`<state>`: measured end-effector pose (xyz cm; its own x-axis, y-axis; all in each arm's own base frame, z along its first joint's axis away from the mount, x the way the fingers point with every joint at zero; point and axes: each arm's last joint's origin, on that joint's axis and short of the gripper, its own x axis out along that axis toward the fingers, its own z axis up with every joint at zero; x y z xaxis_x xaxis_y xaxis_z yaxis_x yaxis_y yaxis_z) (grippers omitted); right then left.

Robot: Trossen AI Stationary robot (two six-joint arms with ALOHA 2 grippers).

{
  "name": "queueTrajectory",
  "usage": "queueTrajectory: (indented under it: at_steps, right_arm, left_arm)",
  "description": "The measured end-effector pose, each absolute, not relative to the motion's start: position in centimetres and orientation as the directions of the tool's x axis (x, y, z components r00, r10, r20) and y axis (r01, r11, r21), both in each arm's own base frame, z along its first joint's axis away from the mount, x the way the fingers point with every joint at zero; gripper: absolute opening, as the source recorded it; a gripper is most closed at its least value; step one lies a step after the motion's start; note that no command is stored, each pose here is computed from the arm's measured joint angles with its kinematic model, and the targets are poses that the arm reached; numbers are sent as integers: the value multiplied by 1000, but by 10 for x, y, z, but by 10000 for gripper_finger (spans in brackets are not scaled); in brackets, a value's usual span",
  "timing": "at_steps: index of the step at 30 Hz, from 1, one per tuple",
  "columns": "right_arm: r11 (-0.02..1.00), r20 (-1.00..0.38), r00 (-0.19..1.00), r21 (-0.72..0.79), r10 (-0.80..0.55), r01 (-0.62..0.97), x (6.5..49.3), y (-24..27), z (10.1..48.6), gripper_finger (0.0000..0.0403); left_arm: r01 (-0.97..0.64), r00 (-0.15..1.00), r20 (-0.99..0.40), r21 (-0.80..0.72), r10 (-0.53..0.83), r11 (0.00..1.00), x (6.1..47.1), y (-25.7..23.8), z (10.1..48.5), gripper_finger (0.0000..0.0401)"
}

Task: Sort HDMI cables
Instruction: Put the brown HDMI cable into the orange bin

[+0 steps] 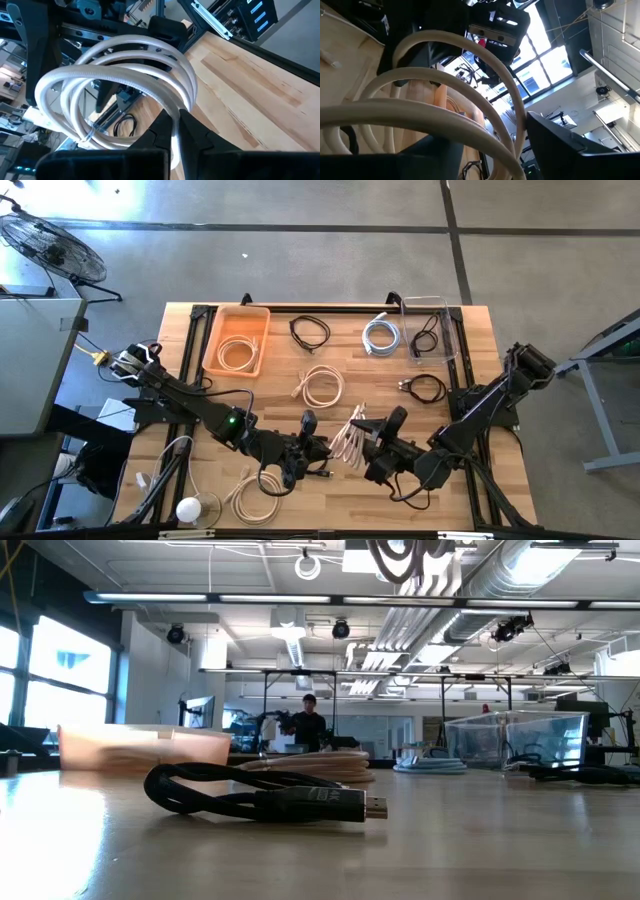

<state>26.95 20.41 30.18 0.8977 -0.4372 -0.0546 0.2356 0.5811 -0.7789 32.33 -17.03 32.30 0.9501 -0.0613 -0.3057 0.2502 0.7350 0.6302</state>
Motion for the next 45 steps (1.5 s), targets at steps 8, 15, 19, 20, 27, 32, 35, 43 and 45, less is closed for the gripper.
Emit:
queueTrajectory:
  at_steps: [8, 15, 19, 20, 27, 32, 35, 43, 45]
  right_arm:
    - [558, -70, 869, -791, -489, 250, 267, 204, 296, 248]
    - [424, -16, 747, -831, -665, 360, 250, 210, 293, 247]
    - [433, -9, 760, -825, -650, 362, 240, 221, 294, 246]
    - [445, -8, 766, -819, -642, 364, 237, 224, 294, 246]
    - [534, 0, 803, -746, -597, 397, 217, 243, 294, 246]
    - [576, 0, 828, -718, -560, 390, 205, 252, 293, 245]
    - [586, 0, 837, -713, -548, 384, 201, 255, 291, 245]
    - [597, 0, 838, -702, -546, 389, 198, 251, 280, 245]
    - [600, 0, 838, -698, -545, 390, 197, 250, 277, 245]
  left_arm:
    - [235, 952, -304, 634, -42, 737, 323, -170, 323, 7]
    - [232, 951, -306, 637, -35, 735, 323, -169, 323, 7]
    - [215, 951, -309, 646, -7, 732, 323, -168, 322, 7]
    - [211, 951, -308, 650, 0, 730, 323, -168, 322, 7]
    - [172, 942, -321, 705, 94, 688, 317, -165, 324, 7]
    - [30, 860, -297, 841, 414, 540, 290, -159, 330, 7]
    - [-5, 789, -255, 907, 560, 420, 272, -154, 333, 7]
    - [-27, 684, -287, 909, 671, 417, 230, -123, 340, 7]
    - [-28, 640, -311, 904, 703, 426, 222, -110, 339, 7]
